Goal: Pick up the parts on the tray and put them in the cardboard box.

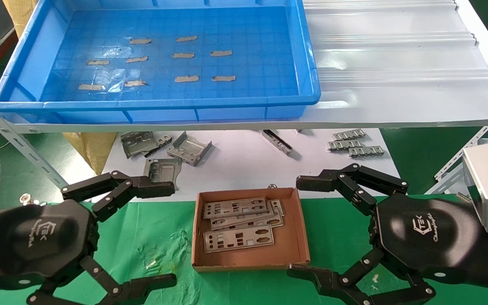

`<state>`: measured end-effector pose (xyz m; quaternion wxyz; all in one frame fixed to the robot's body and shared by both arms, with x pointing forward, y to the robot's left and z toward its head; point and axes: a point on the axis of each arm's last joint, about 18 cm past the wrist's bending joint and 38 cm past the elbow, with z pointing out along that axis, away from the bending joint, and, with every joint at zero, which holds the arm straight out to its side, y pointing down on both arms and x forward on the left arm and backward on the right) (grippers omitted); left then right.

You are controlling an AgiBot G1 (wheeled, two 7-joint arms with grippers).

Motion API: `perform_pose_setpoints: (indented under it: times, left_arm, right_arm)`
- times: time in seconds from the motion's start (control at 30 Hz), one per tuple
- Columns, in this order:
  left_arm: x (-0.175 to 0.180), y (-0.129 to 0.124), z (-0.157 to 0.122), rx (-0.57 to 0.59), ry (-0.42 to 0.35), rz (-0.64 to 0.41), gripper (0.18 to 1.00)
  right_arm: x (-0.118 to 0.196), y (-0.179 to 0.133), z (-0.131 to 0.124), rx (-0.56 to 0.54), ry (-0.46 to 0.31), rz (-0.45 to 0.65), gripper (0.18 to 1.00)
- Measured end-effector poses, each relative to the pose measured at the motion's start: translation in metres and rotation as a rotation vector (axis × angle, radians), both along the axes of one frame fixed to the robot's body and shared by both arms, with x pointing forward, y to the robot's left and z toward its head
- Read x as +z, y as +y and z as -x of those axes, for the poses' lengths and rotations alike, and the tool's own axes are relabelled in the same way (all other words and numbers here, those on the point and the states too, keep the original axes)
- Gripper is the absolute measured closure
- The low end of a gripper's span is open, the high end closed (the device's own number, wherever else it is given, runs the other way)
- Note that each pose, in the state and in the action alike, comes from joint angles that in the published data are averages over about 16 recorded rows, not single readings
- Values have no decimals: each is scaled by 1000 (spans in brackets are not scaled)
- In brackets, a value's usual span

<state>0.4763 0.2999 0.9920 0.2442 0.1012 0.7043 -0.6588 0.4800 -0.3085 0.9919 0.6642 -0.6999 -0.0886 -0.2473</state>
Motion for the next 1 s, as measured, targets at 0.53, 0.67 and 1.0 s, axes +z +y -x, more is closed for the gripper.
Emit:
perform_pose_setpoints:
  times: [0.53, 0.67, 1.0]
  left_arm:
    - [0, 0, 0, 0, 0, 0, 184]
    - [0, 0, 0, 0, 0, 0, 184]
    - [0, 0, 0, 0, 0, 0, 184]
  right_arm:
    - [0, 0, 0, 0, 0, 0, 178]
    - [0, 0, 0, 0, 0, 0, 178]
    - [0, 0, 0, 0, 0, 0, 178]
